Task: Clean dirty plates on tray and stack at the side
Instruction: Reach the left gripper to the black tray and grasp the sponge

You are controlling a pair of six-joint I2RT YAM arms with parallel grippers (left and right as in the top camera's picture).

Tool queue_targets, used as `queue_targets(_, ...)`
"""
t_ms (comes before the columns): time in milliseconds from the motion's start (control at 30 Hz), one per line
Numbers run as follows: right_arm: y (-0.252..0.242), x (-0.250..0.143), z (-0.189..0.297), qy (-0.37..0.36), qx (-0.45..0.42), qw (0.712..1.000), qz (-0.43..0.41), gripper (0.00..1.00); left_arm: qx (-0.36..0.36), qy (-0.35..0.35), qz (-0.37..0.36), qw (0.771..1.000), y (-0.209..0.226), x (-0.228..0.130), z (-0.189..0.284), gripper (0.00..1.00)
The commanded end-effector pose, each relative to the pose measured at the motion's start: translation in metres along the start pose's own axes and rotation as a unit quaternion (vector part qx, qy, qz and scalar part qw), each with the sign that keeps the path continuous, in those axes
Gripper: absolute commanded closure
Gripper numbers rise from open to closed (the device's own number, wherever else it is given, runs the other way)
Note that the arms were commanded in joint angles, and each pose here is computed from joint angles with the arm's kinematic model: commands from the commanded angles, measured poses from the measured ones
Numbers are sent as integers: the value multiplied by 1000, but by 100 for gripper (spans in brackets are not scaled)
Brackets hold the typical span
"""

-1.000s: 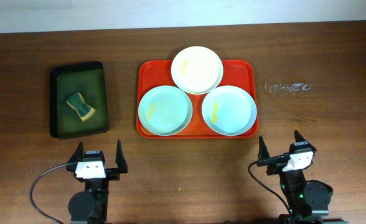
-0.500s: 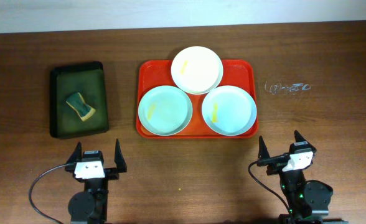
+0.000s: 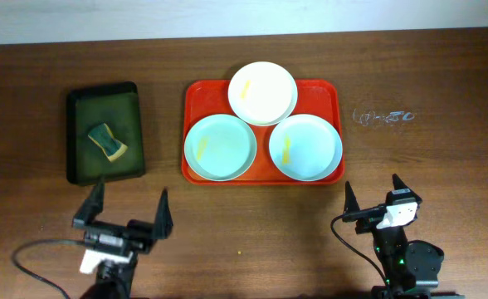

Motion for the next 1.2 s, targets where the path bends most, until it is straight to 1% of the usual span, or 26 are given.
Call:
queue_targets(0,0,-3,0,4,1,1000,3,2,17,95,11,995,15,23,-34,1)
queue_targets(67,0,-3,0,4,1,1000,3,2,-23,213,-1,977,16,21,-65,1)
queue_targets(100,0,-3,0,4,1,1000,3,2,-74,260,-9,963,11,21,-81,1)
queue_targets(133,0,-3,0,4,1,1000,3,2,-131,293,10,947,3,22,-98,1)
queue_targets(167,0,-3,0,4,1,1000,3,2,-178,307,35,934,-5,23,-109,1)
queue_targets(200,0,-3,0,4,1,1000,3,2,-196,321,47,926,-5,19,-129,1)
queue_targets(233,0,-3,0,4,1,1000,3,2,-182,334,54,923,-1,14,-142,1)
queue_targets(267,0,-3,0,4,1,1000,3,2,-117,366,80,920,13,3,-156,1)
queue_targets(300,0,-3,0,4,1,1000,3,2,-34,400,110,909,28,-7,-164,1)
queue_targets(333,0,-3,0,4,1,1000,3,2,70,442,128,885,50,-20,-169,1)
queue_targets(367,0,-3,0,4,1,1000,3,2,171,516,109,832,83,-37,-175,1)
queue_targets(467,0,-3,0,4,1,1000,3,2,206,590,113,772,118,-53,-188,1)
queue_targets(533,0,-3,0,4,1,1000,3,2,225,604,116,756,140,-71,-204,1)
queue_targets(600,0,-3,0,4,1,1000,3,2,232,625,113,737,145,-91,-201,1)
queue_targets(633,0,-3,0,4,1,1000,3,2,244,637,119,722,148,-104,-197,1)
queue_targets(667,0,-3,0,4,1,1000,3,2,305,634,153,693,159,-119,-190,1)
queue_targets(700,0,-3,0,4,1,1000,3,2,381,621,181,660,173,-130,-179,1)
queue_targets(733,0,-3,0,4,1,1000,3,2,441,603,210,631,186,-141,-171,1)
queue_targets(767,0,-3,0,4,1,1000,3,1,459,600,234,612,191,-154,-166,1)
queue_targets(833,0,-3,0,4,1,1000,3,2,444,626,282,576,192,-191,-157,1)
queue_targets(933,0,-3,0,4,1,1000,3,2,436,663,291,534,188,-241,-144,1)
queue_targets(967,0,-3,0,4,1,1000,3,2,433,679,292,517,184,-262,-137,1)
queue_targets(1000,0,-3,0,4,1,1000,3,2,427,688,298,506,181,-273,-134,1)
queue_targets(1033,0,-3,0,4,1,1000,3,2,422,694,304,498,178,-285,-130,1)
queue_targets(1100,0,-3,0,4,1,1000,3,2,418,700,309,490,176,-309,-126,0)
queue_targets(1167,0,-3,0,4,1,1000,3,2,418,697,309,494,177,-324,-126,9)
Point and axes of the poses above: each gripper's point midway between its finger pads, its own z axis back along the fingers, its own y axis along the line the jaws close on, x = y × z, the point moved 6 cm from there along z, back along the fingers, and after that the axes turned 5 degrees about -z, right-handed, at the moved point
